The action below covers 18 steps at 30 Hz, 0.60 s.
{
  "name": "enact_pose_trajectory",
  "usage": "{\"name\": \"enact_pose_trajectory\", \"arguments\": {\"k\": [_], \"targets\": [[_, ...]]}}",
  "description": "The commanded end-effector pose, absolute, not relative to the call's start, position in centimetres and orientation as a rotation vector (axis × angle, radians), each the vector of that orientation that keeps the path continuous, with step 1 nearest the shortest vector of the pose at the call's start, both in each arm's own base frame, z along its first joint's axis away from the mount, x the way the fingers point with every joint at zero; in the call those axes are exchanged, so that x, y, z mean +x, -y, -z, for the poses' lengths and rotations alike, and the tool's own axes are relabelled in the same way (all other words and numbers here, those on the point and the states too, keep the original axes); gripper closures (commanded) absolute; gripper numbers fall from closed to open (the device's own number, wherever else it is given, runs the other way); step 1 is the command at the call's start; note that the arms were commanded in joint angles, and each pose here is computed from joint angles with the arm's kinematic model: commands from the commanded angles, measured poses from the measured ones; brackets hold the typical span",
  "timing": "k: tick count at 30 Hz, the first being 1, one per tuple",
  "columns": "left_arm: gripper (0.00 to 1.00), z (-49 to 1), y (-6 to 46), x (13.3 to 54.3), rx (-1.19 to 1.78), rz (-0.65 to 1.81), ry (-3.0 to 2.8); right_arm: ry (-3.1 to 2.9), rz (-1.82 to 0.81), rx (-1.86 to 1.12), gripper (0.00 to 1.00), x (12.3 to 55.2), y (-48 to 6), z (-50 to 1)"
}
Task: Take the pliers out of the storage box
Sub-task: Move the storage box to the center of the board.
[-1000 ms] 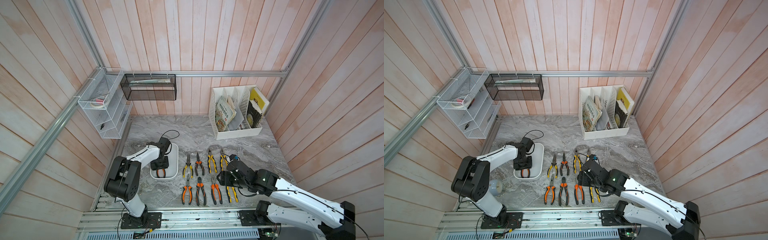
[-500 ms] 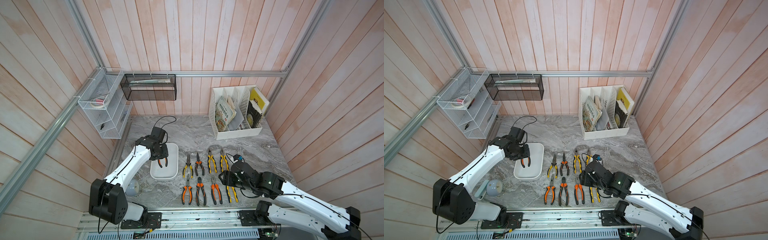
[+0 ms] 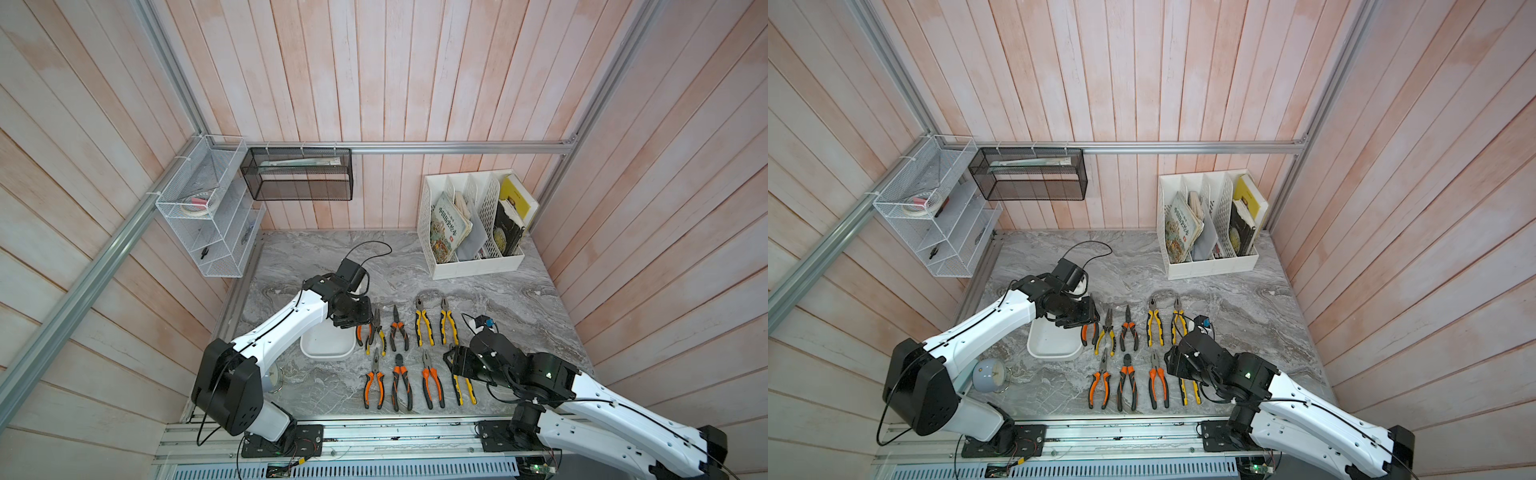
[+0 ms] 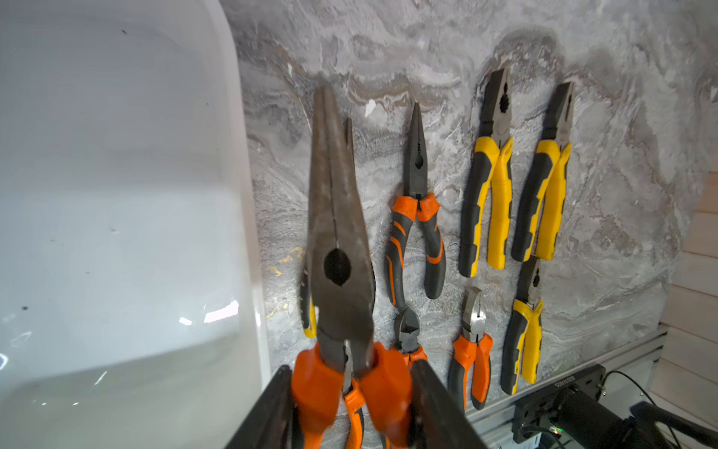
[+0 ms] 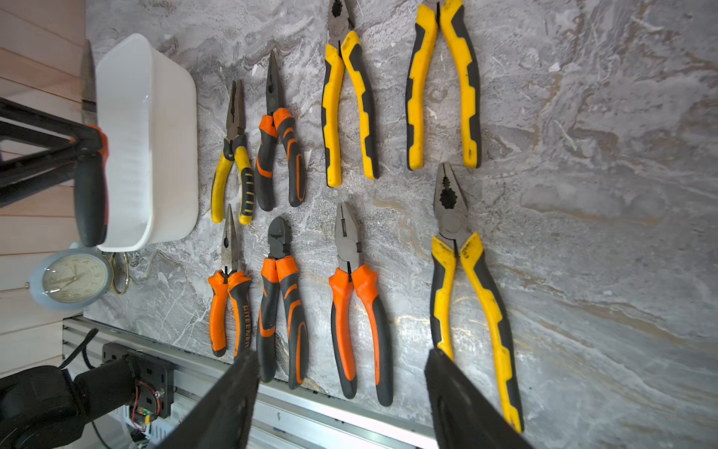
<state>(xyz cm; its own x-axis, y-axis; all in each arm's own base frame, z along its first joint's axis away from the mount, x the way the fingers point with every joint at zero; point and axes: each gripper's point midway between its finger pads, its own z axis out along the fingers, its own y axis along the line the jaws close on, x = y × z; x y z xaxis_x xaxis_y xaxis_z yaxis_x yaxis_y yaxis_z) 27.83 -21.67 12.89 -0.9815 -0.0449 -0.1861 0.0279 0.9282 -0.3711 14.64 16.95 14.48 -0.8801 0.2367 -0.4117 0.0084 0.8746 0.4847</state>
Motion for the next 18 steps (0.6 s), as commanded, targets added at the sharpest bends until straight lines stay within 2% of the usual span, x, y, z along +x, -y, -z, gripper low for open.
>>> {"name": "enact_pose_trajectory", "arguments": {"k": [1,11,18], "targets": [[1.00,-13.1,23.7,28.7,-0.001,0.640,-2.880,-2.585,-0.620,0.231,0.29,14.4,-15.7,-13.6],[1.00,-6.9,21.9,27.5,-0.056,0.479,-3.088,-2.592,-0.643,0.247,0.30,13.9,-15.5,-13.4],[1.00,-6.4,18.1,27.6,-0.178,0.423,-3.091,-2.587,-0.644,0.265,0.30,13.7,-14.9,-13.3]]}}
